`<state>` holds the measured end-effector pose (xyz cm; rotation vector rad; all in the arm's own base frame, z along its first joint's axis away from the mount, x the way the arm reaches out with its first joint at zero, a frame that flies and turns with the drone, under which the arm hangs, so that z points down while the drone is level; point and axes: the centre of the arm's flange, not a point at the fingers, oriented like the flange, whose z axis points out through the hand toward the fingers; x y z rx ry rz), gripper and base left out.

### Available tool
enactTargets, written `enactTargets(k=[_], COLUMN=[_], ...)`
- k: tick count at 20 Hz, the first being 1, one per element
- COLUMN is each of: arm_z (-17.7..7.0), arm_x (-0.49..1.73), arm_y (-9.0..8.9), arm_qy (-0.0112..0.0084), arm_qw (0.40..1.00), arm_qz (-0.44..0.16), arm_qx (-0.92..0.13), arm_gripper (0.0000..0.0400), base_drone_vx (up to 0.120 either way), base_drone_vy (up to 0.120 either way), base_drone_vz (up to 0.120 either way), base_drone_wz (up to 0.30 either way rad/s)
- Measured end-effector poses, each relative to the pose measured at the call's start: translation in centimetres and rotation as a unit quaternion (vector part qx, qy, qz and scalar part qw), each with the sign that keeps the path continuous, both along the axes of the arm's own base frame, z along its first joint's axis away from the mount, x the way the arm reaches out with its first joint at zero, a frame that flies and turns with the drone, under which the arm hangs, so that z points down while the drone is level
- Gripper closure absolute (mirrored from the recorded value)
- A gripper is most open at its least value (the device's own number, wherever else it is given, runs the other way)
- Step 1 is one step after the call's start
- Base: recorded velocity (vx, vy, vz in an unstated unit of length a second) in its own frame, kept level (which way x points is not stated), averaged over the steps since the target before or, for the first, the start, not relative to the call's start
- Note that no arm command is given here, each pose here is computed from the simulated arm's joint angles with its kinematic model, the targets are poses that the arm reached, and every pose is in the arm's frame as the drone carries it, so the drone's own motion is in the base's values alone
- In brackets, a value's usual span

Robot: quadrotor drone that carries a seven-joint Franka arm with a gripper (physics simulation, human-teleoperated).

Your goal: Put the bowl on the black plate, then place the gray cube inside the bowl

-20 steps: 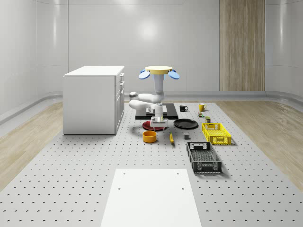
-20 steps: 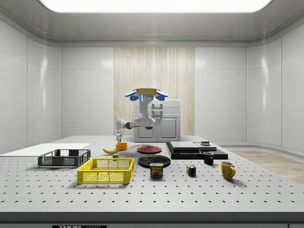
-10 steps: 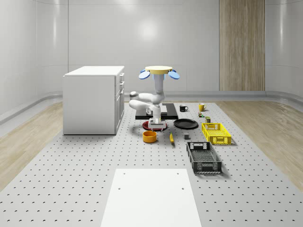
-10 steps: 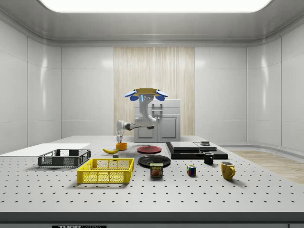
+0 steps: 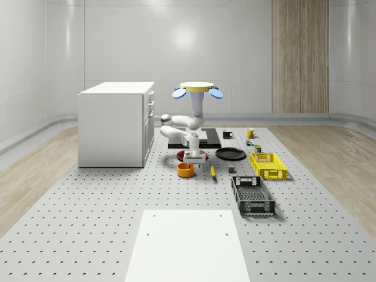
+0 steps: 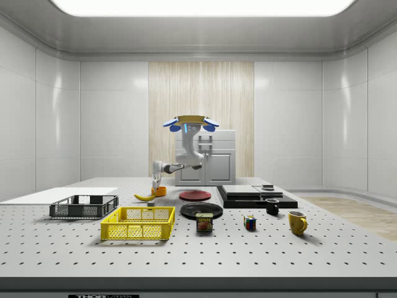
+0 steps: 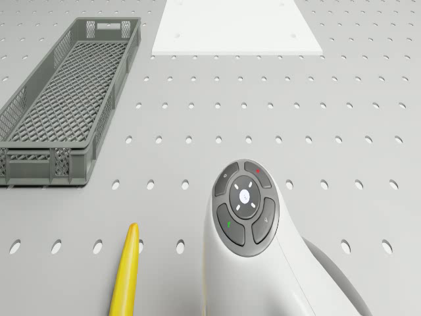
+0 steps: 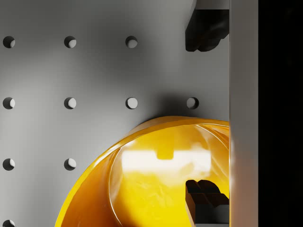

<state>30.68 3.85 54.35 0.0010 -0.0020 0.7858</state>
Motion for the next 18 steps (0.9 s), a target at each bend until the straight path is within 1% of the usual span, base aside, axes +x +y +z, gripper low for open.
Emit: enactTargets(k=[7, 18], arm_z=[0.72, 0.9], arm_x=[0.0, 0.0], arm_y=[0.75, 0.8], arm_qy=[0.0, 0.0], arm_qw=[1.0, 1.0], arm_qz=[0.0, 0.0], arm_qx=[0.0, 0.0], arm_gripper=[0.0, 0.0], base_drone_vx=[0.0, 0.0], base_drone_vy=[0.0, 0.0], base_drone_vz=[0.0, 0.0], base_drone_wz=[0.0, 0.0])
